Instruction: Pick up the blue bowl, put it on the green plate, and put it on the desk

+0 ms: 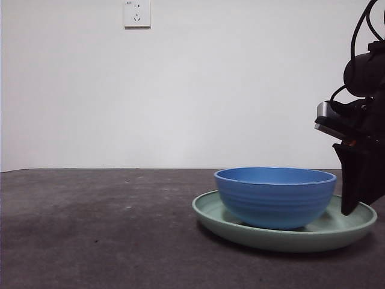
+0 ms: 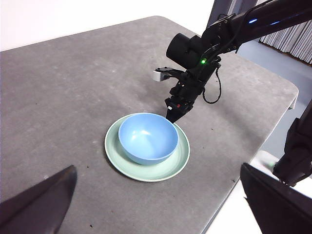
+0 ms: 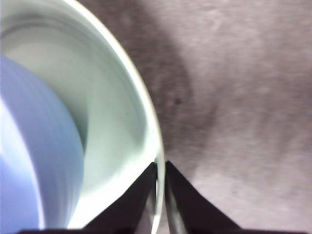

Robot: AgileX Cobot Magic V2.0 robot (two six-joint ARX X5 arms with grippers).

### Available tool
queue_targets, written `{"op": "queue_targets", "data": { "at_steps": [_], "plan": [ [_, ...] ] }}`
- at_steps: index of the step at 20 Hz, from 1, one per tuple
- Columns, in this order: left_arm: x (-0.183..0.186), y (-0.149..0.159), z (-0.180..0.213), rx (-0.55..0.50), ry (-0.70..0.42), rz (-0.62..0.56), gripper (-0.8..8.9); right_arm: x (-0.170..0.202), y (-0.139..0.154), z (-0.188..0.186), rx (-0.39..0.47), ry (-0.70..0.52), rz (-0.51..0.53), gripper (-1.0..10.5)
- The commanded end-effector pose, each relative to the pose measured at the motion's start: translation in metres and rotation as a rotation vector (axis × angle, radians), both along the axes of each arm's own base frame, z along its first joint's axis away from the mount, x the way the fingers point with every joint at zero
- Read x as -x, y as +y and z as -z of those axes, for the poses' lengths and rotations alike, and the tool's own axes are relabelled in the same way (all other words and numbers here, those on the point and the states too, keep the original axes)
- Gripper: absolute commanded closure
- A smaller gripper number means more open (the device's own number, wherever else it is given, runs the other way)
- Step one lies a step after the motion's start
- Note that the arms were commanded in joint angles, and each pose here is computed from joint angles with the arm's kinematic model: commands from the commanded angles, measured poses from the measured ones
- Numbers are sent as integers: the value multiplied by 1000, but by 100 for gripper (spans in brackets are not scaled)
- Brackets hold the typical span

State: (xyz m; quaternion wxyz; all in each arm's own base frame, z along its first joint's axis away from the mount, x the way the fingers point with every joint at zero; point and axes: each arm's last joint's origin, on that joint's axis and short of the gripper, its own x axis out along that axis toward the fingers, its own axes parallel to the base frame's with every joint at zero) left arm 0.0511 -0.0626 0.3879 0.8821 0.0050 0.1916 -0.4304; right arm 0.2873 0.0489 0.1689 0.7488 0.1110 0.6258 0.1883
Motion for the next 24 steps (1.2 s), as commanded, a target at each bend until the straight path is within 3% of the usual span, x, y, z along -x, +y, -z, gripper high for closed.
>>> {"op": "queue_targets", "data": {
  "at_steps": [1,11,24],
  "plan": [
    [1,0,-4,10,-22,8,126,-5,3,0,-33,13,5,931],
    [1,0,-4,9,-22,8,126,-18,16,-24,-121,-16,24,932],
    [1,0,-4,2,-16,8,126,-16,80,-27,-203,-47,-38,932]
  ]
}}
